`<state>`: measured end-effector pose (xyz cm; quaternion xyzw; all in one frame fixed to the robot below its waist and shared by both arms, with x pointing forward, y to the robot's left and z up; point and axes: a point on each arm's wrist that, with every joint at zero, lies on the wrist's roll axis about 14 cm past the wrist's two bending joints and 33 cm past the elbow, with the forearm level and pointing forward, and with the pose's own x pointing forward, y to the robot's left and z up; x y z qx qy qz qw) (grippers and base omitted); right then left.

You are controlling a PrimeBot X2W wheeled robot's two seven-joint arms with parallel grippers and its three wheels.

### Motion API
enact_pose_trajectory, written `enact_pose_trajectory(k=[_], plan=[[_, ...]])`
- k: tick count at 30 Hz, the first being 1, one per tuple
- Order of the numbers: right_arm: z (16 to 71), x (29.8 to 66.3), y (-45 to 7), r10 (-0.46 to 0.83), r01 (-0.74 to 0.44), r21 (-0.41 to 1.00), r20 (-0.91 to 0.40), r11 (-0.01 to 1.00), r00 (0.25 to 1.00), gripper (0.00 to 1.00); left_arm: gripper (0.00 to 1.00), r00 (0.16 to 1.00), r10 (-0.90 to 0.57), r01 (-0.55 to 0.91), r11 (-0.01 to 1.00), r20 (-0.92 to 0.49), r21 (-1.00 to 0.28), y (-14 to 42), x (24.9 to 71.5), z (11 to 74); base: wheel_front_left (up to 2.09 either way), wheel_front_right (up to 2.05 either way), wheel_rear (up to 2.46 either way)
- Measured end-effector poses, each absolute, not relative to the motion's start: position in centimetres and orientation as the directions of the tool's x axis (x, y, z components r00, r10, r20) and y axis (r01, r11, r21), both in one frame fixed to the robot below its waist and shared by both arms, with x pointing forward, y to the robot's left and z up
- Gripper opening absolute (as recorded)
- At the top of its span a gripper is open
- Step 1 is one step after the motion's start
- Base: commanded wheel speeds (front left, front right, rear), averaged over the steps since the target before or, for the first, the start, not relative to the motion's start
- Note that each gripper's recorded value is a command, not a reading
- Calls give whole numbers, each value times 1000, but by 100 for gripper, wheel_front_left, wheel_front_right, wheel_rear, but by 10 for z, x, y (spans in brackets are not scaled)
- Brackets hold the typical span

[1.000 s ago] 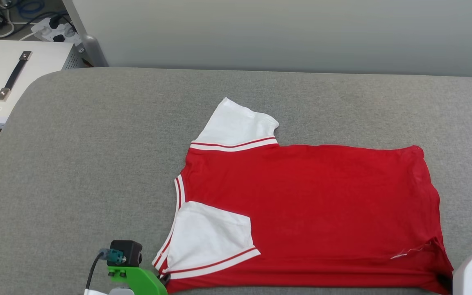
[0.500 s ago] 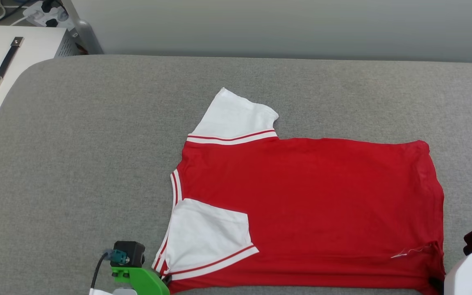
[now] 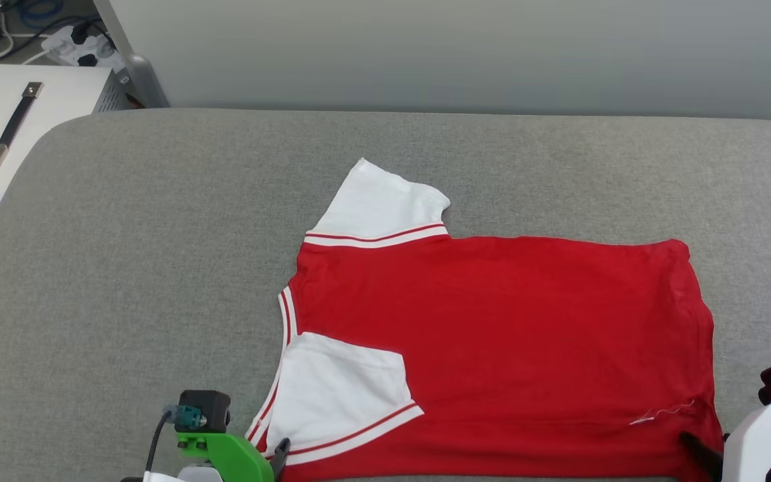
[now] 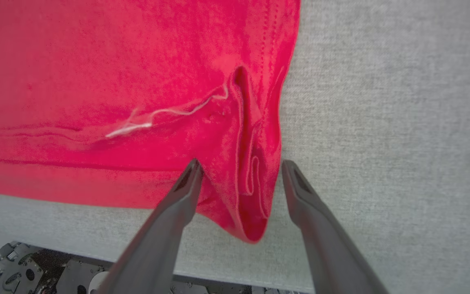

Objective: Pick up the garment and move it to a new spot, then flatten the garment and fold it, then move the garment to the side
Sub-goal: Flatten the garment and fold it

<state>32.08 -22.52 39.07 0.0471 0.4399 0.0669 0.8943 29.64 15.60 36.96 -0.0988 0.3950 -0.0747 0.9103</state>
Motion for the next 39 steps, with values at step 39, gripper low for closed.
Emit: enact_pose_trajectory(k=[39], plan=[[521, 382, -203, 80, -82, 145, 15, 986, 997, 100, 100, 891, -451, 453, 891, -53, 22, 93, 479, 539, 0, 0, 0]])
